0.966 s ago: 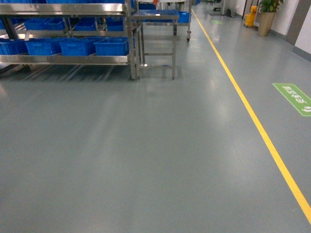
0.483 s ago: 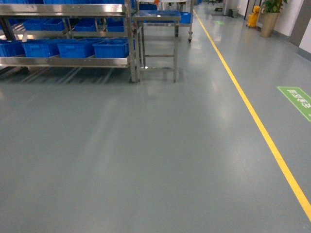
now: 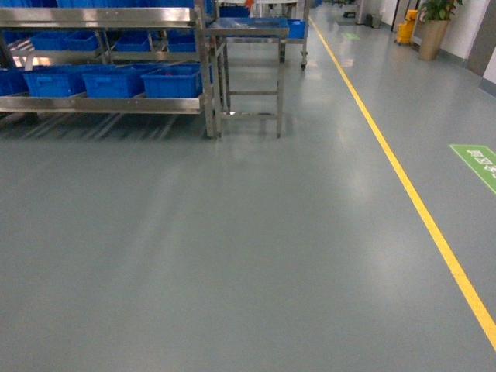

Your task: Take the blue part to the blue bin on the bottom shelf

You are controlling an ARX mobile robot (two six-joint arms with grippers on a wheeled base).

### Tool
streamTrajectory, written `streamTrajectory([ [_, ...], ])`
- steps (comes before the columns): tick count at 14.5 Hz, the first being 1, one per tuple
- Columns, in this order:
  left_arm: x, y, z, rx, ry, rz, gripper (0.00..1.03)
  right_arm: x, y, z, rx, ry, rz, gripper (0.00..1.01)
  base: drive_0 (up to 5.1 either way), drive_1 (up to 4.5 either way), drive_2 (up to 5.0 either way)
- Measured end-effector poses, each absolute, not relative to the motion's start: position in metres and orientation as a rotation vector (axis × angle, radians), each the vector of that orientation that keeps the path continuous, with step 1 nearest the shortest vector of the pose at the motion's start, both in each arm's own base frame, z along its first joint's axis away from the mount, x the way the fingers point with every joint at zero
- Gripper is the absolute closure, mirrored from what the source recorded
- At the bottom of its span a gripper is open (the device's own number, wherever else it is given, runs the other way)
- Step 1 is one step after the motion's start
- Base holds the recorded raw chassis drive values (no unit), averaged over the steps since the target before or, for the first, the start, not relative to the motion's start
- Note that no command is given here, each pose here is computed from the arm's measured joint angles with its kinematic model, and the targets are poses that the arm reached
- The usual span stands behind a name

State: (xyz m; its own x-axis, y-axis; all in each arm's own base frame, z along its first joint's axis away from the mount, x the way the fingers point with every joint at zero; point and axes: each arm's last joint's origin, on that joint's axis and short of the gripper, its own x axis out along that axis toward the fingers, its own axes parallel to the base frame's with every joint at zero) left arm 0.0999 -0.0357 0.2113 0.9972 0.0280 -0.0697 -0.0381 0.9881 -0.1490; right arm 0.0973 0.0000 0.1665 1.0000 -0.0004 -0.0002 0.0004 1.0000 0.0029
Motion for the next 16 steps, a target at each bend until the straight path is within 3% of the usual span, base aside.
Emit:
streamTrajectory([
  [16, 0.1, -0.0358, 0.2111, -0.15, 0.07, 0.034, 0.6, 0.0973, 0.0, 0.1668, 0.003, -0.003, 0.0, 0.03, 0.0, 4.03, -4.1],
])
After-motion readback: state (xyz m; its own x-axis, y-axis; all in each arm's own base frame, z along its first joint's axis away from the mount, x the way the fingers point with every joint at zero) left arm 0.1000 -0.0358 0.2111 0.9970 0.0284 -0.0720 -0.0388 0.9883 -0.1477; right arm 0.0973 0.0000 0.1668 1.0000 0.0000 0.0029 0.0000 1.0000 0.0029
